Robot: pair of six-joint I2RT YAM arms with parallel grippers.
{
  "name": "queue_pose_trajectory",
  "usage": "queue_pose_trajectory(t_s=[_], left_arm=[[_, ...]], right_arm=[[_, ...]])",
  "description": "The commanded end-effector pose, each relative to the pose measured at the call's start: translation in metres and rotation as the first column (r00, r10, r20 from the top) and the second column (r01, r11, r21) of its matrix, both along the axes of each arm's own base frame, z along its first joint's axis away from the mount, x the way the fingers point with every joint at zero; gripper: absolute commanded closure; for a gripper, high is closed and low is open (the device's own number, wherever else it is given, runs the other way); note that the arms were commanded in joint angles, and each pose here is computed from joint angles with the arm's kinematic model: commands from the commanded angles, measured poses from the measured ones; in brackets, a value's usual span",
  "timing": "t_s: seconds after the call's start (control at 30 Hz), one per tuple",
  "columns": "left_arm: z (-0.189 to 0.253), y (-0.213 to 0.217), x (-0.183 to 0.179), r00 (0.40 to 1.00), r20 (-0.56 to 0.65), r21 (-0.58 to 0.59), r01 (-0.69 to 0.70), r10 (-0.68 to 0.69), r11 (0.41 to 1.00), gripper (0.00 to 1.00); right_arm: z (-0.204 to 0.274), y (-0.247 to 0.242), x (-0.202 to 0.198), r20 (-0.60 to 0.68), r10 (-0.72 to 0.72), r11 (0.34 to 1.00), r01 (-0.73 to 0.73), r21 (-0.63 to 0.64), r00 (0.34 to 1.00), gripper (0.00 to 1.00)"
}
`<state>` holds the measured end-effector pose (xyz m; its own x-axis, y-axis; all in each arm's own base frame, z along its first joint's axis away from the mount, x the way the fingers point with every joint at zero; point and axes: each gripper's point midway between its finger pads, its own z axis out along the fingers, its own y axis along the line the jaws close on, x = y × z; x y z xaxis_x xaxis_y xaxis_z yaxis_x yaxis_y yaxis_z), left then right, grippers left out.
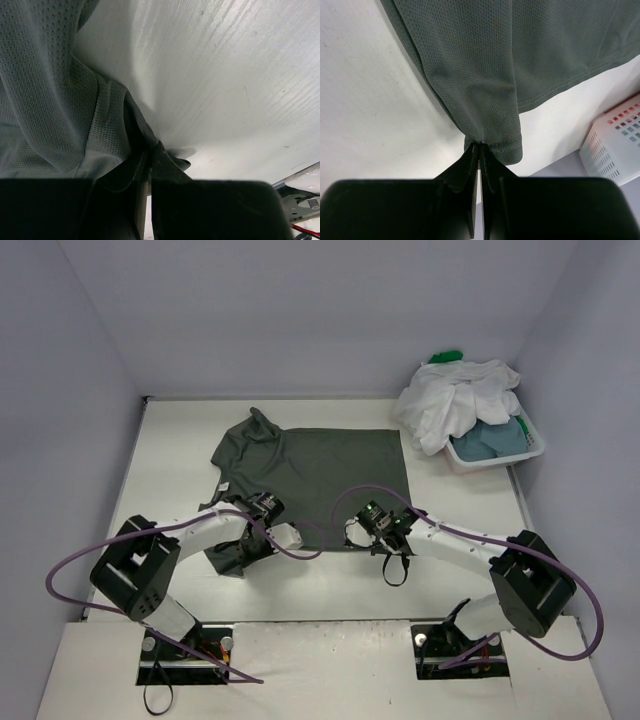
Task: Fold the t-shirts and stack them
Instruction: Fold the flattened T-shirt at the center of the board.
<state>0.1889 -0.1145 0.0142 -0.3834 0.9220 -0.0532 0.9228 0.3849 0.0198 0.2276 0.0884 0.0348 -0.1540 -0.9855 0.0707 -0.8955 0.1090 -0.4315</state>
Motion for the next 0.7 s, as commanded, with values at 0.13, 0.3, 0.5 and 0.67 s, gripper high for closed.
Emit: queue_pose_trajectory(t_s=[0.13,0.3,0.5,0.67], left_arm=[[0.031,-0.015,0.008,0.998,0.041,-0.091,0.058,-0.054,0.994,1.0],[0.063,-0.013,0.012,0.995,0.066,-0.091,0.076,-0.071,0.993,1.0],[0.09,-0.011,0.02,0.99,0.112,-0.085,0.091,-0.081,0.992,1.0],[0.097,-0.004,0.032,0.986,0.142,-0.043,0.091,-0.084,0.995,1.0]], right_arm=[[0.023,0.014,0.009,0.038,0.018,0.997,-0.021,0.073,0.999,1.0],[0.032,0.019,0.014,0.053,0.025,0.994,-0.031,0.101,0.998,1.0],[0.041,0.018,0.024,0.067,0.011,0.991,-0.019,0.131,0.998,1.0],[0.044,0.008,0.034,0.076,-0.022,0.991,0.012,0.13,0.997,1.0]])
